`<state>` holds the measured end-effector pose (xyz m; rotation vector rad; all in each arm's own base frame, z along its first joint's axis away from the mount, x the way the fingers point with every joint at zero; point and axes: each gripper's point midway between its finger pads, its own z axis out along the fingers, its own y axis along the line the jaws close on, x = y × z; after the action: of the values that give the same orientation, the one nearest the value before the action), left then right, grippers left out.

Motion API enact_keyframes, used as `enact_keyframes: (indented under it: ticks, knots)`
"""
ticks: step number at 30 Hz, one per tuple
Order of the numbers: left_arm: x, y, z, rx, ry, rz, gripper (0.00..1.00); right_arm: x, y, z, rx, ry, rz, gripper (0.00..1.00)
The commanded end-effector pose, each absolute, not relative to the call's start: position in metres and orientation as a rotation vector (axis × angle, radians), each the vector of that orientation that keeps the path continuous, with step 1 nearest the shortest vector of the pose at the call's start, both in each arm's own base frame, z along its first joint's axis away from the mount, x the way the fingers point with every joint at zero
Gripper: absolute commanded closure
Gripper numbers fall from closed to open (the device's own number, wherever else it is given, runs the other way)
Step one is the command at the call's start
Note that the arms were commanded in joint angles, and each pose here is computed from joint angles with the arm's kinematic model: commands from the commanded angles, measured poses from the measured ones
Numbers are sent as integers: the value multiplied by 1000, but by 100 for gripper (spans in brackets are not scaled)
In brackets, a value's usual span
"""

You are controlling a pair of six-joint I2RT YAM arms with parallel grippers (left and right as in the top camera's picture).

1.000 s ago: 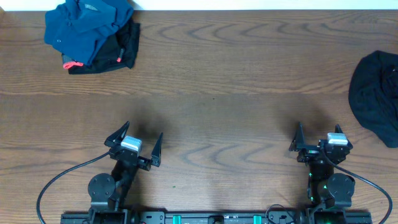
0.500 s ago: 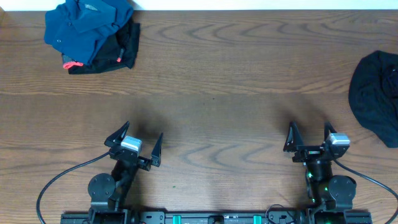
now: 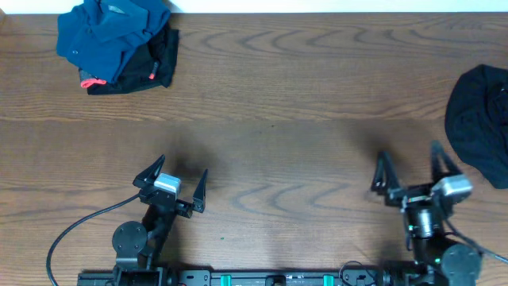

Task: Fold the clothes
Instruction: 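Reach the right gripper to the black garment at the right edge and grasp it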

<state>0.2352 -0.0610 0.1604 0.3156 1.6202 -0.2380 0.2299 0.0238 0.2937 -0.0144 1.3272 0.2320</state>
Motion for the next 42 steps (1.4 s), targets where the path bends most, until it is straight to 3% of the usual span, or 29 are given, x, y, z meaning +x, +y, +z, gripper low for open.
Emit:
enact_keyframes:
  ticks: [1,7,15,26,31,42]
  knots:
    - [235,-61,144,305,1671,-252,2,241,-17,319,78,1406,-65,1]
    - [235,-61,144,305,1671,-252,2,276,-103,301,427,1751,-512,1]
    - [235,-61,144,305,1671,-252,2,339,-193,273,605,2152,-684,1]
    - [235,-61,144,305,1671,-252,2,343,-255,234,765,2263,-781,1]
    - [235,-61,144,305,1671,-252,2,351,-269,218,764,2279,-652,1]
    - [235,-61,144,305,1671,-252,2,378,-286,136,653,2457,-620,1]
